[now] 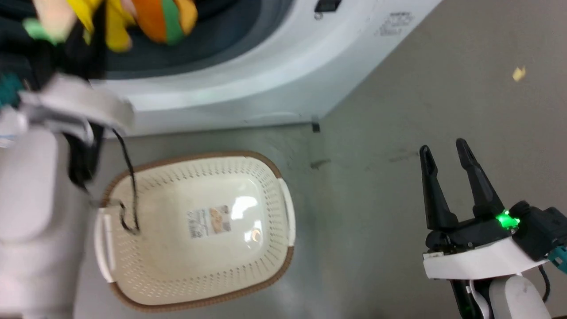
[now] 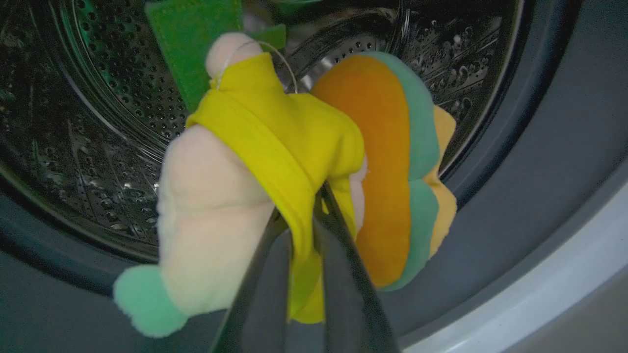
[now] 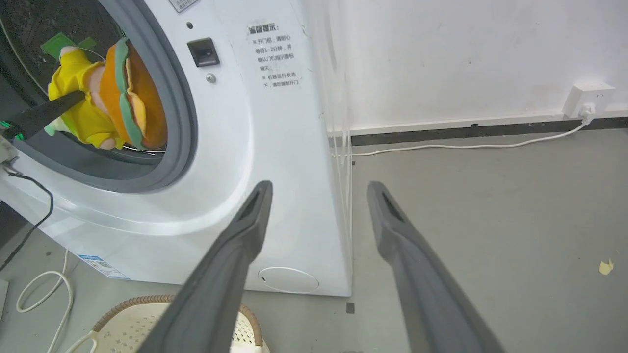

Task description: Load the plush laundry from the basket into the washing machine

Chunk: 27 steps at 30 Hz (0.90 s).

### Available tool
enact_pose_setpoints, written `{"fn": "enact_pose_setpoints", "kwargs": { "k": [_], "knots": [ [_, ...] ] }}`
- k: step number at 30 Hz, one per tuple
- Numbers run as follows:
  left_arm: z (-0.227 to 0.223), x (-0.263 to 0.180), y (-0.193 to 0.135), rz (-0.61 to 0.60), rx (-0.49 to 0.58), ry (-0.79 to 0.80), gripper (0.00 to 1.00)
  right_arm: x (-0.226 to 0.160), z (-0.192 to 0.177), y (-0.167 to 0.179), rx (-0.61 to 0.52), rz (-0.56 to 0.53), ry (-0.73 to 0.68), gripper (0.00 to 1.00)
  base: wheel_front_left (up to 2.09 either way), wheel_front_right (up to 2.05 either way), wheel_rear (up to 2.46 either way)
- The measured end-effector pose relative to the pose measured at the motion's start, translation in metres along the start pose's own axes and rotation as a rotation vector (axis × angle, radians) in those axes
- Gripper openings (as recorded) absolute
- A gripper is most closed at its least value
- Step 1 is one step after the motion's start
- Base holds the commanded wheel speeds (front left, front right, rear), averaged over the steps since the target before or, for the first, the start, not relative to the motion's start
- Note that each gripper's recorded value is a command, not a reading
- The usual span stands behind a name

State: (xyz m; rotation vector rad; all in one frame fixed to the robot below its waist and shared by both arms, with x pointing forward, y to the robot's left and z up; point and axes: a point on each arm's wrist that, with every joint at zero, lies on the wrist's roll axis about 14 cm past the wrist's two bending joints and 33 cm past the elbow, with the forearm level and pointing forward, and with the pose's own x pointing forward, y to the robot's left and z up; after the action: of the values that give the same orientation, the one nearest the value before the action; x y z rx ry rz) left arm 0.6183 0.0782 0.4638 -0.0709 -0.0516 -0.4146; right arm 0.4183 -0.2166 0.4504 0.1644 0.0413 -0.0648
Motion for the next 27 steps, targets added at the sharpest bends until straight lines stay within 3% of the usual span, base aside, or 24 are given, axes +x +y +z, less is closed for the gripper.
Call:
{"fn": "enact_pose_setpoints", "kwargs": {
  "k": [12,22,23,24,25,27],
  "knots": [
    [-0.041,0.098,0.015,0.001,0.070,0.124,0.00,0.004,-0.034,-0.018,0.004,-0.056,0.094,1.00,0.00,0.00,0.00],
    [-0.095,0.106,0.038,0.063,0.090,0.329,0.00,0.003,-0.042,-0.022,0.002,-0.068,0.120,1.00,0.00,0.00,0.00],
    [-0.096,0.106,0.039,0.065,0.091,0.336,0.18,0.003,-0.042,-0.021,0.003,-0.067,0.120,1.00,0.00,0.00,0.00],
    [-0.097,0.105,0.040,0.065,0.096,0.340,0.88,0.003,-0.042,-0.021,0.003,-0.065,0.120,1.00,0.00,0.00,0.00],
    [-0.098,0.104,0.040,0.062,0.106,0.340,1.00,0.004,-0.042,-0.020,0.004,-0.063,0.118,1.00,0.00,0.00,0.00],
    [-0.096,0.102,0.040,0.058,0.116,0.334,1.00,0.005,-0.040,-0.019,0.006,-0.060,0.113,1.00,0.00,0.00,0.00]
  ]
}}
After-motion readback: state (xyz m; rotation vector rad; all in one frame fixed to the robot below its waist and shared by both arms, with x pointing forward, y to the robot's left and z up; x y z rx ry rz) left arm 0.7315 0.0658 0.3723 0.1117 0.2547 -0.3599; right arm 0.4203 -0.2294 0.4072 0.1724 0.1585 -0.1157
